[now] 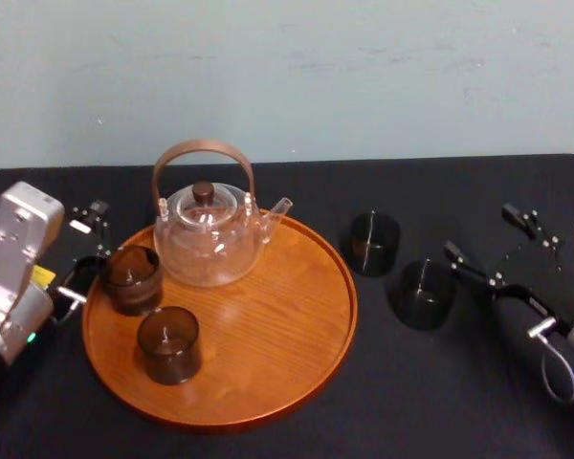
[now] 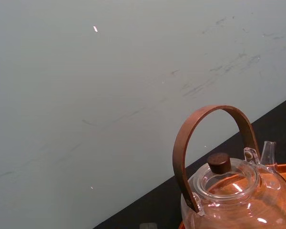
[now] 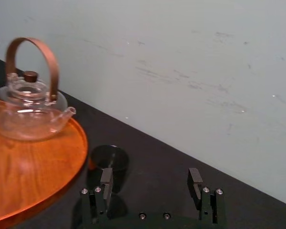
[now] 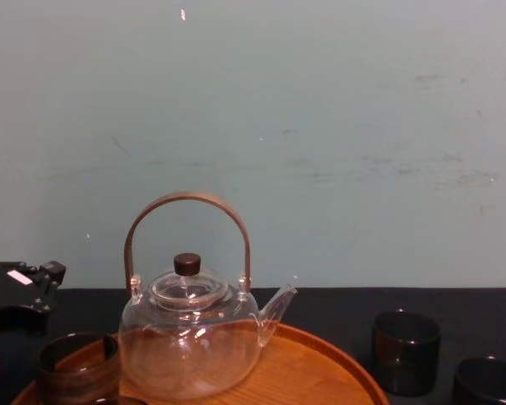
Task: Pick up the glass from the table and place it on the tray.
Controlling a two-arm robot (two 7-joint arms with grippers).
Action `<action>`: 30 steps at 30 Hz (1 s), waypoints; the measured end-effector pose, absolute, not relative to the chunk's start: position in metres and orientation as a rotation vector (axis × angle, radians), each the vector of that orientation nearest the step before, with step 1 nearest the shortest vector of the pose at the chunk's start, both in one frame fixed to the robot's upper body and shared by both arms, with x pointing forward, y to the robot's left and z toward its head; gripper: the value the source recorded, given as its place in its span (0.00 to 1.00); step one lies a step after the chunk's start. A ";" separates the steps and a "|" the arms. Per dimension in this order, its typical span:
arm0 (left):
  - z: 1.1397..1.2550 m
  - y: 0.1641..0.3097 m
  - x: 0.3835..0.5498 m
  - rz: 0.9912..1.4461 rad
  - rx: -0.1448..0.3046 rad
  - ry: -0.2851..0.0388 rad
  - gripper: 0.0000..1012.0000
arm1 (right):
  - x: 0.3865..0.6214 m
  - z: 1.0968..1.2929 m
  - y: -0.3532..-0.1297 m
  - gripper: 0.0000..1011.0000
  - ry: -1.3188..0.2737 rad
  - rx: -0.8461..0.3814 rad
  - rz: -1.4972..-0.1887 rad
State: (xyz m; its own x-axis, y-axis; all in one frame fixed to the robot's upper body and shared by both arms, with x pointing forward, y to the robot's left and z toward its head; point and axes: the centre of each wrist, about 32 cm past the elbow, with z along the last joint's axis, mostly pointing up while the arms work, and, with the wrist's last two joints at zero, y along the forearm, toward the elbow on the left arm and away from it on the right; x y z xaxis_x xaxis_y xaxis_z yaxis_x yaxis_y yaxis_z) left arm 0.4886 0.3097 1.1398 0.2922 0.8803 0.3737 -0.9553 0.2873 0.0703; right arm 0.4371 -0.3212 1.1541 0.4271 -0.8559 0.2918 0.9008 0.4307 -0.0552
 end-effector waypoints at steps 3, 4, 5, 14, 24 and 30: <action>1.140 0.310 0.489 1.248 0.304 -0.285 0.00 | 0.428 1.155 -0.319 0.99 -0.222 -0.209 -1.090; 1.140 0.310 0.489 1.248 0.304 -0.285 0.00 | 0.424 1.156 -0.318 0.99 -0.216 -0.205 -1.080; 1.140 0.310 0.489 1.248 0.304 -0.285 0.00 | 0.422 1.157 -0.318 0.99 -0.212 -0.203 -1.074; 1.140 0.310 0.489 1.248 0.305 -0.285 0.00 | 0.404 1.155 -0.314 0.99 -0.135 -0.184 -1.021; 1.140 0.310 0.489 1.248 0.305 -0.285 0.00 | 0.399 1.145 -0.319 0.99 -0.057 -0.174 -1.028; 1.140 0.310 0.489 1.248 0.304 -0.285 0.00 | 0.398 1.140 -0.321 0.99 -0.027 -0.180 -1.038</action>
